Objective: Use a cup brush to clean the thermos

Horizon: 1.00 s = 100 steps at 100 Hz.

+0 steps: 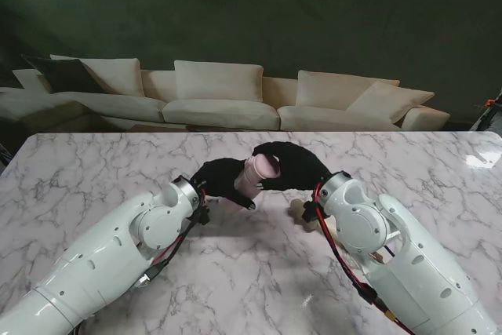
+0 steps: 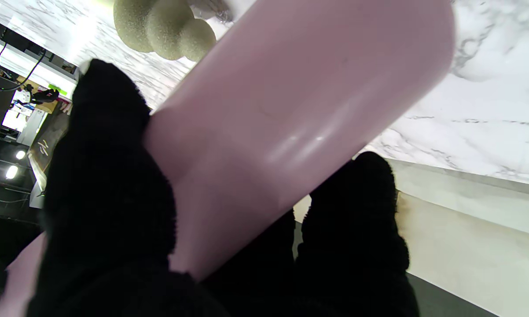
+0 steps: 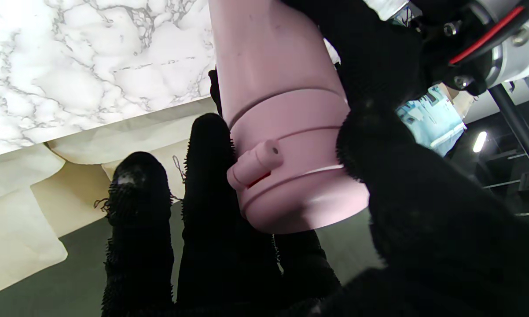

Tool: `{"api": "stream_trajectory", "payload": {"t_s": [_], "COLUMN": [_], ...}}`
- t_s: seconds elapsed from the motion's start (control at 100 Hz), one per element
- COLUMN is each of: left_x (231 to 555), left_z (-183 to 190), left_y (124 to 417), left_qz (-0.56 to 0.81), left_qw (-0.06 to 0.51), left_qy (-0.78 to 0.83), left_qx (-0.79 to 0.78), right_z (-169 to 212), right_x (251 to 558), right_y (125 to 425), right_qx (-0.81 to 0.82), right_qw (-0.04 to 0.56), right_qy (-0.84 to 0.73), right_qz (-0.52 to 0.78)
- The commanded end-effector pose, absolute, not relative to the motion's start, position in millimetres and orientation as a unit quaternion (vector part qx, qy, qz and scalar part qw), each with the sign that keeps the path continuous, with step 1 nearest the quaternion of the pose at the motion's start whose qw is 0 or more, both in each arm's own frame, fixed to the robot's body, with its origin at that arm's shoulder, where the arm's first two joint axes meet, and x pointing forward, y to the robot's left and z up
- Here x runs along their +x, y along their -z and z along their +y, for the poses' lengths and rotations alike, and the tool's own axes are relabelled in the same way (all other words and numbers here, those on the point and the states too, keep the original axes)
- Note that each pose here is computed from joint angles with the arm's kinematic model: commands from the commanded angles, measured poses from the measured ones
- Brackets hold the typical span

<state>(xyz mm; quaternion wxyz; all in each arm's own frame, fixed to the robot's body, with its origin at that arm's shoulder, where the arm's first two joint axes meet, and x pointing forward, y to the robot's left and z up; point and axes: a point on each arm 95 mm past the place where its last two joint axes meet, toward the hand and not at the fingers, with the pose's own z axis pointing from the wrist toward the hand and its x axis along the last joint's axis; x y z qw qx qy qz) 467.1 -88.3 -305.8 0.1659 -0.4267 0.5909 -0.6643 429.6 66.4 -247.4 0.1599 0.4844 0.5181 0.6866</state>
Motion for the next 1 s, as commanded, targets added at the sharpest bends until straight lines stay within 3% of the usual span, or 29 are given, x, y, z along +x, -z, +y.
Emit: {"api": "stream_trajectory", "payload": {"t_s": [0.0,0.61,0.99], "left_x": [465,466,466], "left_z": [-99,-98,-100], "left_y": [300,302,302], "left_qz": [0.596,0.615,0.615], "left_qw": [0.154,0.153,0.152], "left_qy": [0.669,0.664,0.666], "left_qx": [-0.417,-0.396,-0.395], "right_z": [66,45,52], "right_x": [431,428,423], "right_y": [247,244,249], "right_qx": [0.484,0.585,0.508], "right_qw": [0.161,0.060,0.140], "right_qy": [-0.698,-0.698,-0.694], "right_qz": [0.503,0.409,0.491]}}
